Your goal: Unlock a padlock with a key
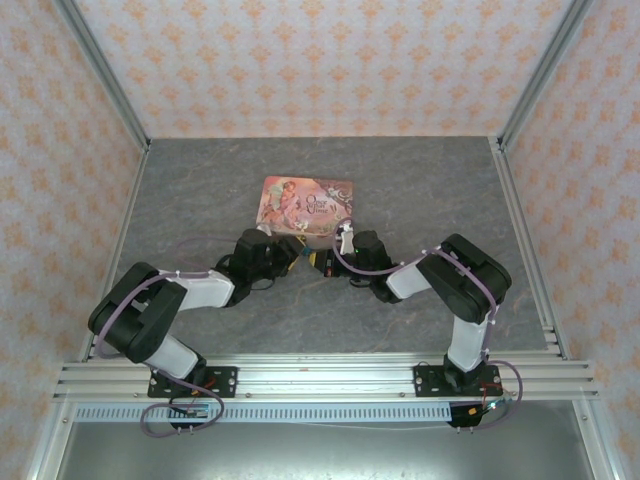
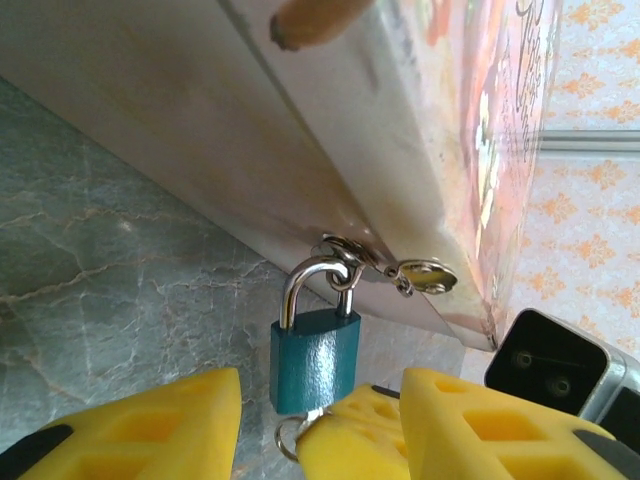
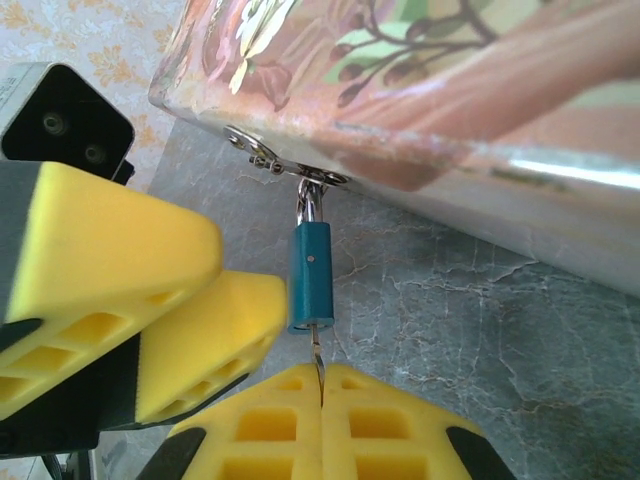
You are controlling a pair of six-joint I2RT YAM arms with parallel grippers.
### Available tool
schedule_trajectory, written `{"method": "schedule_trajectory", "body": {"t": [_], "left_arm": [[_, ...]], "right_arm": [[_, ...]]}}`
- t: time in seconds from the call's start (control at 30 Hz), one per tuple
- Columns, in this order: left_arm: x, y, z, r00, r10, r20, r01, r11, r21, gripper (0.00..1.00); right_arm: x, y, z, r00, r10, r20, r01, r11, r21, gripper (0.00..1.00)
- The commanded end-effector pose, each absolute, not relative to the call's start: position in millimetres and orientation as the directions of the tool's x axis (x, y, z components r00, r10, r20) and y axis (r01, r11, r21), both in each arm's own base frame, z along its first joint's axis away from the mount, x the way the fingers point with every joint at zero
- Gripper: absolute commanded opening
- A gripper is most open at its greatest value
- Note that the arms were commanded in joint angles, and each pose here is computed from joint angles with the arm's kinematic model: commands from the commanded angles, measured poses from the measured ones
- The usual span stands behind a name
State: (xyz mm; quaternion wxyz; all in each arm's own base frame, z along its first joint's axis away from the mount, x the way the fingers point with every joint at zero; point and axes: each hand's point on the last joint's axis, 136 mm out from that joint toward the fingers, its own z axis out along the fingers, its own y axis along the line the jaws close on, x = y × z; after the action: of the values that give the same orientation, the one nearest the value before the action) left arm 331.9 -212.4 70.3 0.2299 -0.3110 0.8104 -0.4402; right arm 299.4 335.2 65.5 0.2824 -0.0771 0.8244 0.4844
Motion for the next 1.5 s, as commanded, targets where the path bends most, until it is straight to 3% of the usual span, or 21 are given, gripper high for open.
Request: {"method": "schedule_trajectory", "body": {"t": [0.0,0.43,0.83,1.17,1.47], "left_arm": [[339,-215,72,-0.681,-0.724,-0.106,-0.286,0.397,-0.872,0.45],[343,-226,58,-0.668,-0.738,-0.098,-0.3,0.387,-0.872,0.34],[338,-228,54,-0.668,-0.737,-0.108,-0.315,0.41,-0.856,0.07],[333,-235,59,-0.679,-0.727,-0.105,-0.308,0.412,-0.857,0.0],[335,-236,67,-0.674,-0.731,-0.101,-0.304,0.4,-0.864,0.0]], "right_arm": [[304,345,81,-0.811,0.164,-0.561,-0.428,0.486,0.762,0.0],[305,347,79,-0.824,0.168,-0.542,-0.409,0.487,0.772,0.0],[313,346,90,-0.82,0.222,-0.527,-0.392,0.454,0.8,0.0],[337,347,108,-0.806,0.273,-0.526,-0.395,0.413,0.82,0.0],[343,348,116,-0.801,0.273,-0.532,-0.41,0.398,0.821,0.03]]}}
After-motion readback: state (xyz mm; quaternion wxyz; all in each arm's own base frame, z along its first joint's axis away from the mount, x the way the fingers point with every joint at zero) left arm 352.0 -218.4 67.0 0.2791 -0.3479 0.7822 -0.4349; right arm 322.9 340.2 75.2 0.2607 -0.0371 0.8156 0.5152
